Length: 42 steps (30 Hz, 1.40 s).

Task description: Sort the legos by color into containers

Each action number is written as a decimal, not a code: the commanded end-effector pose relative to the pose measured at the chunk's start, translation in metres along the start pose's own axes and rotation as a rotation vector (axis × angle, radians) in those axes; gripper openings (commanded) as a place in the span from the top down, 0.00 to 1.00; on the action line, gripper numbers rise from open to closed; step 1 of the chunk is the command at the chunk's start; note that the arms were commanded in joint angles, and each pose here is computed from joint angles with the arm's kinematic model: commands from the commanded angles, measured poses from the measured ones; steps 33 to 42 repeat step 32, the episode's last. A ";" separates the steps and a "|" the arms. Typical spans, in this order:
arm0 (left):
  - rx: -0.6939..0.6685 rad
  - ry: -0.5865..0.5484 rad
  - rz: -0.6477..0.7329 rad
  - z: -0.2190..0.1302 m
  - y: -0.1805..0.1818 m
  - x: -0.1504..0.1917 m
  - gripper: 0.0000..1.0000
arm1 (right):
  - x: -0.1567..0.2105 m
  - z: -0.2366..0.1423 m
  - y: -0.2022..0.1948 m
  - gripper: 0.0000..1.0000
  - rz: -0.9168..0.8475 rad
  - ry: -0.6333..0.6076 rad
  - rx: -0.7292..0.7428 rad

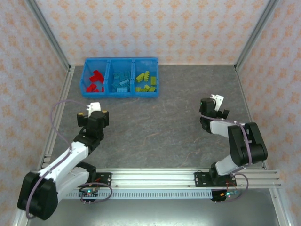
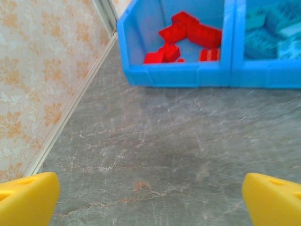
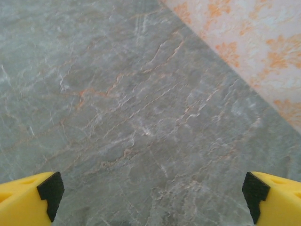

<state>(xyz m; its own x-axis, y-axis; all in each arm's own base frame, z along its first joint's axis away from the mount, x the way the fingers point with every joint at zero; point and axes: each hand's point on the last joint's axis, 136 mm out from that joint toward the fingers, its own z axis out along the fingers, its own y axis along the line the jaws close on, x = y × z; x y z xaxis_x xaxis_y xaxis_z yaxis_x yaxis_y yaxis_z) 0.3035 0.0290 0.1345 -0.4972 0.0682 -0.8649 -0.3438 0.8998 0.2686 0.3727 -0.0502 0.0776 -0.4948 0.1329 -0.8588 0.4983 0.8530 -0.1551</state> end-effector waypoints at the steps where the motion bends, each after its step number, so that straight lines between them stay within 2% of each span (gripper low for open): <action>1: 0.033 -0.115 -0.076 0.022 -0.007 -0.020 0.00 | -0.022 -0.006 0.008 0.00 0.089 -0.148 -0.176; 2: 0.052 -0.124 -0.107 0.031 -0.010 -0.017 0.00 | -0.015 -0.003 0.010 0.01 0.120 -0.164 -0.246; 3: 0.063 -0.135 -0.138 0.039 -0.010 -0.017 0.00 | -0.021 0.000 0.004 0.01 0.161 -0.215 -0.220; 5: 0.080 -0.122 -0.143 0.054 -0.011 -0.021 0.00 | -0.018 0.000 0.008 0.01 0.123 -0.127 -0.227; 7: 0.126 -0.081 -0.188 0.070 -0.013 -0.023 0.00 | -0.020 0.000 0.009 0.01 0.134 -0.181 -0.237; 9: 0.184 -0.097 -0.223 0.087 -0.026 -0.008 0.00 | -0.018 0.000 0.009 0.01 0.122 -0.149 -0.231; 10: 0.203 -0.161 -0.214 0.088 -0.031 -0.010 0.00 | -0.019 -0.001 0.009 0.01 0.122 -0.173 -0.224; 12: 0.228 -0.074 -0.174 0.088 -0.037 -0.007 0.00 | -0.019 -0.002 0.009 0.01 0.118 -0.158 -0.213; 13: 0.245 -0.113 -0.167 0.089 -0.041 -0.010 0.00 | -0.019 -0.001 0.009 0.01 0.118 -0.164 -0.212; 15: 0.244 -0.079 -0.151 0.088 -0.043 -0.009 0.00 | -0.019 -0.002 0.009 0.01 0.117 -0.160 -0.212; 16: 0.245 -0.103 -0.154 0.088 -0.043 -0.011 0.00 | -0.019 -0.002 0.008 0.01 0.118 -0.166 -0.211; 17: 0.244 -0.067 -0.144 0.088 -0.043 -0.008 0.00 | -0.019 -0.002 0.009 0.01 0.118 -0.159 -0.212; 18: 0.241 -0.091 -0.146 0.088 -0.043 -0.009 0.00 | -0.019 -0.002 0.009 0.01 0.118 -0.161 -0.212; 42: 0.249 -0.076 -0.135 0.087 -0.046 -0.009 0.00 | -0.018 -0.012 0.003 0.01 0.141 -0.208 -0.229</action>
